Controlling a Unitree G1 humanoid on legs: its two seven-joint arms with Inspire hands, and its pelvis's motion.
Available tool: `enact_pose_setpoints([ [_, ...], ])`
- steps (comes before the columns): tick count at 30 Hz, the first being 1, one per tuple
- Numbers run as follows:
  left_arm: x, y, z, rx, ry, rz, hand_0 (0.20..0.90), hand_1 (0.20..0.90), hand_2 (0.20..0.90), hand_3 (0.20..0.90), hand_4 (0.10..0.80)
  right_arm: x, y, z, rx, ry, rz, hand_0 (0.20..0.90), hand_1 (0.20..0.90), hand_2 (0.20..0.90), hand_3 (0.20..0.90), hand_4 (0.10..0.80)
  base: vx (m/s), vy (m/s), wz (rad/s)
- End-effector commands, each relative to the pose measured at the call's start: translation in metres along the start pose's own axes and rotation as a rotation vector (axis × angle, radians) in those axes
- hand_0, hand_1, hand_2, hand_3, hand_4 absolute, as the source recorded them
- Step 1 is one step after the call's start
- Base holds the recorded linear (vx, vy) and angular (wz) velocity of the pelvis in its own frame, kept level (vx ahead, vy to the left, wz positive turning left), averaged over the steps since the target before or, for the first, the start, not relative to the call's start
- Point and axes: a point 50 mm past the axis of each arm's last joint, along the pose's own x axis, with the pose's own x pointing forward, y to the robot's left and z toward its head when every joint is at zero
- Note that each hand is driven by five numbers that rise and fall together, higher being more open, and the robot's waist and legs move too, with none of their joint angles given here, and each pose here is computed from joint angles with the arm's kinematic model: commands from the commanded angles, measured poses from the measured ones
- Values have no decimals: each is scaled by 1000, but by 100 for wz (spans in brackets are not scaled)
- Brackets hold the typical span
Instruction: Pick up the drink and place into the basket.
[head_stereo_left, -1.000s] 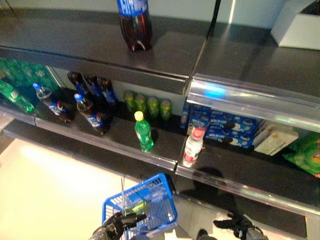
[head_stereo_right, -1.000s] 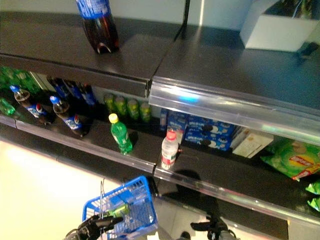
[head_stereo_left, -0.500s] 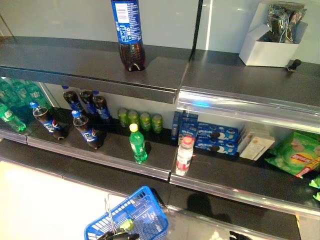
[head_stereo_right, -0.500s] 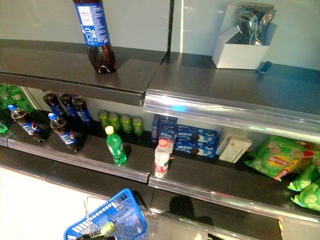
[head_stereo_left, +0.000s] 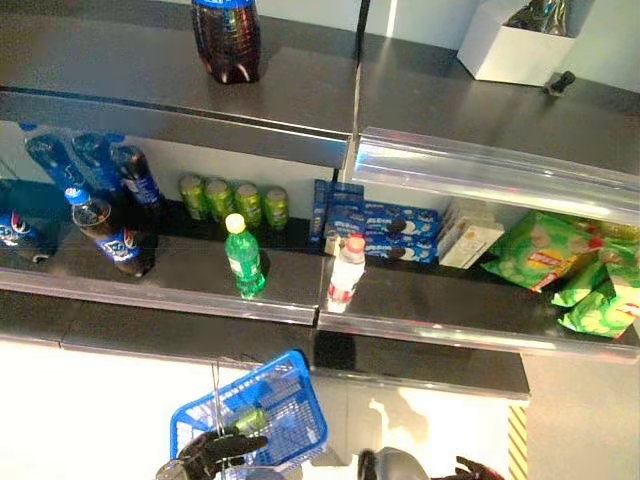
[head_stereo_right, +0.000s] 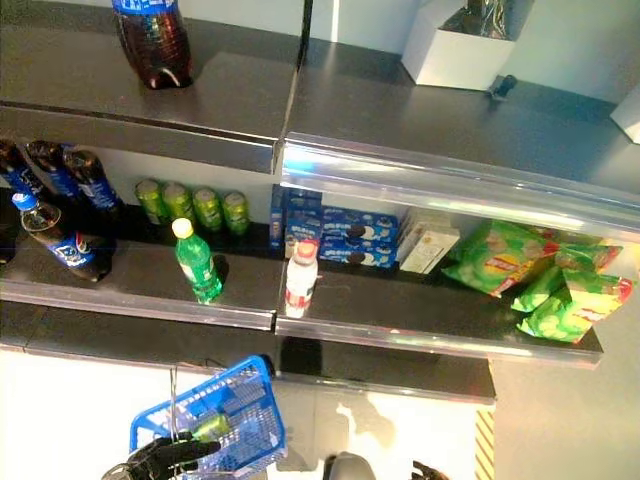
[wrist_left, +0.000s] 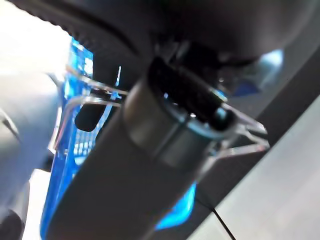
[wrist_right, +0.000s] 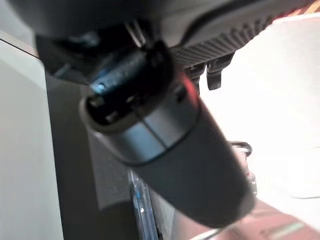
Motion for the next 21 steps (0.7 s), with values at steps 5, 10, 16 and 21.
enact_pose_setpoints([
  [5, 2, -11, 61, -25, -234, -91, 300, 300, 300, 200, 100, 3, -7, 45, -23, -131, -18, 900, 900, 900, 900, 800, -423, -276, -37],
  [10, 5, -30, 60, -10, -243, -165, 300, 300, 300, 200, 100, 0, -16, 35, 5, -102, -49, 900, 900, 900, 900, 800, -283, -127, 18],
  [16, 5, -32, 35, -37, -206, -159, 300, 300, 300, 200, 100, -2, -24, 22, -41, -75, -65, 900, 900, 900, 900, 800, -228, 83, 49],
  [21, 4, -26, 19, -63, -175, -152, 300, 300, 300, 200, 100, -4, -32, 12, -78, -51, -84, 900, 900, 900, 900, 800, -162, 318, 12],
])
